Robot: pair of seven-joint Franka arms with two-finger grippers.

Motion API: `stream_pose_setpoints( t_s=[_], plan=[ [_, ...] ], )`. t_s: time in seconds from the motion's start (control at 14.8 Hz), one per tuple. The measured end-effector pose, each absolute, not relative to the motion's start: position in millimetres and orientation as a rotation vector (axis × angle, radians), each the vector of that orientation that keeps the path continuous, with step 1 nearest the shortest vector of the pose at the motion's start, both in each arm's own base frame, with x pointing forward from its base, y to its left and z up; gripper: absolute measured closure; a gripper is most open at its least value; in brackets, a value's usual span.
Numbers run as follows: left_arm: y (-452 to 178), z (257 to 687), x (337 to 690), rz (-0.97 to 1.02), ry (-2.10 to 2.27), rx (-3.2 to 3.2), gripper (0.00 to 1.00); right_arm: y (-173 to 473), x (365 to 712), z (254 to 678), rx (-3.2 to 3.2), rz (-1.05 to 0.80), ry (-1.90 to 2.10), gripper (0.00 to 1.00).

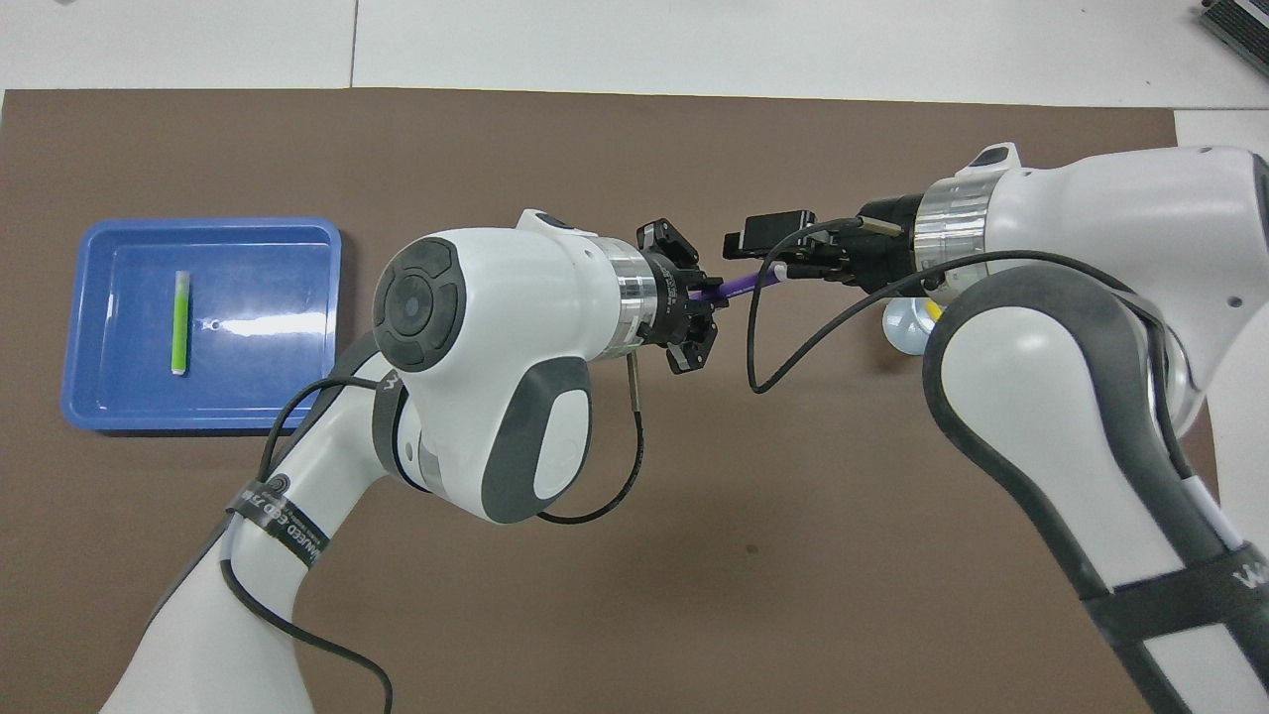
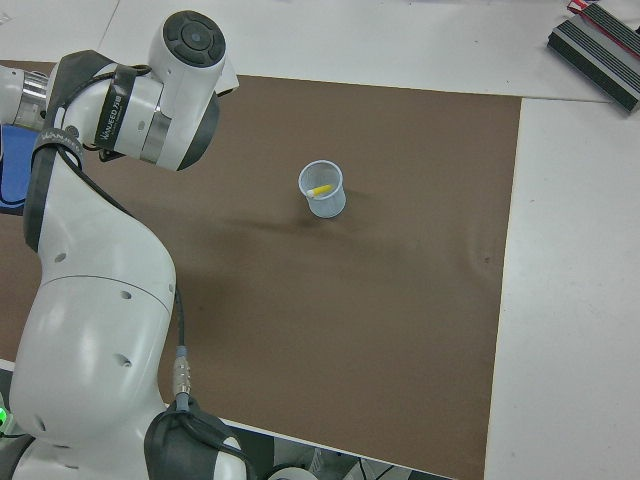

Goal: Transfer and insert pens with both arms
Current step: 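Close the right gripper on the purple pen and open the left gripper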

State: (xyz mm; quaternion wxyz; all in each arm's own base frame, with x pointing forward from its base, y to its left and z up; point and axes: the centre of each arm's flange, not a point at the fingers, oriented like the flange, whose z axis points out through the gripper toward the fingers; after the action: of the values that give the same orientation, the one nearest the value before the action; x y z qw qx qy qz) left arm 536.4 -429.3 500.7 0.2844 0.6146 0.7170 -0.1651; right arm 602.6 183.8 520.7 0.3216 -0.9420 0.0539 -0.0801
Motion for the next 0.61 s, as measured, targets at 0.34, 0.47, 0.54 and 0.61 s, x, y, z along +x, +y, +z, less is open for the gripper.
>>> stream_pose_setpoints(
  t_s=[0.34,0.47,0.54,0.61],
  plan=[
    [-426.0,502.6,540.3,-0.421,1.911,1.615,0.83,183.0,602.8,520.6,-2.474,-0.211,0.143,0.41],
    [-425.7,502.6,540.6,-0.418,1.909,1.611,0.83,182.9,602.9,520.6,-2.474,-0.211,0.143,0.42],
    [-425.5,503.3,541.1,-0.415,1.907,1.606,0.83,182.8,602.9,520.6,-2.474,-0.211,0.144,0.45],
    [-425.3,503.8,541.5,-0.412,1.904,1.601,0.83,182.8,602.9,520.6,-2.474,-0.211,0.144,0.45]
  ],
)
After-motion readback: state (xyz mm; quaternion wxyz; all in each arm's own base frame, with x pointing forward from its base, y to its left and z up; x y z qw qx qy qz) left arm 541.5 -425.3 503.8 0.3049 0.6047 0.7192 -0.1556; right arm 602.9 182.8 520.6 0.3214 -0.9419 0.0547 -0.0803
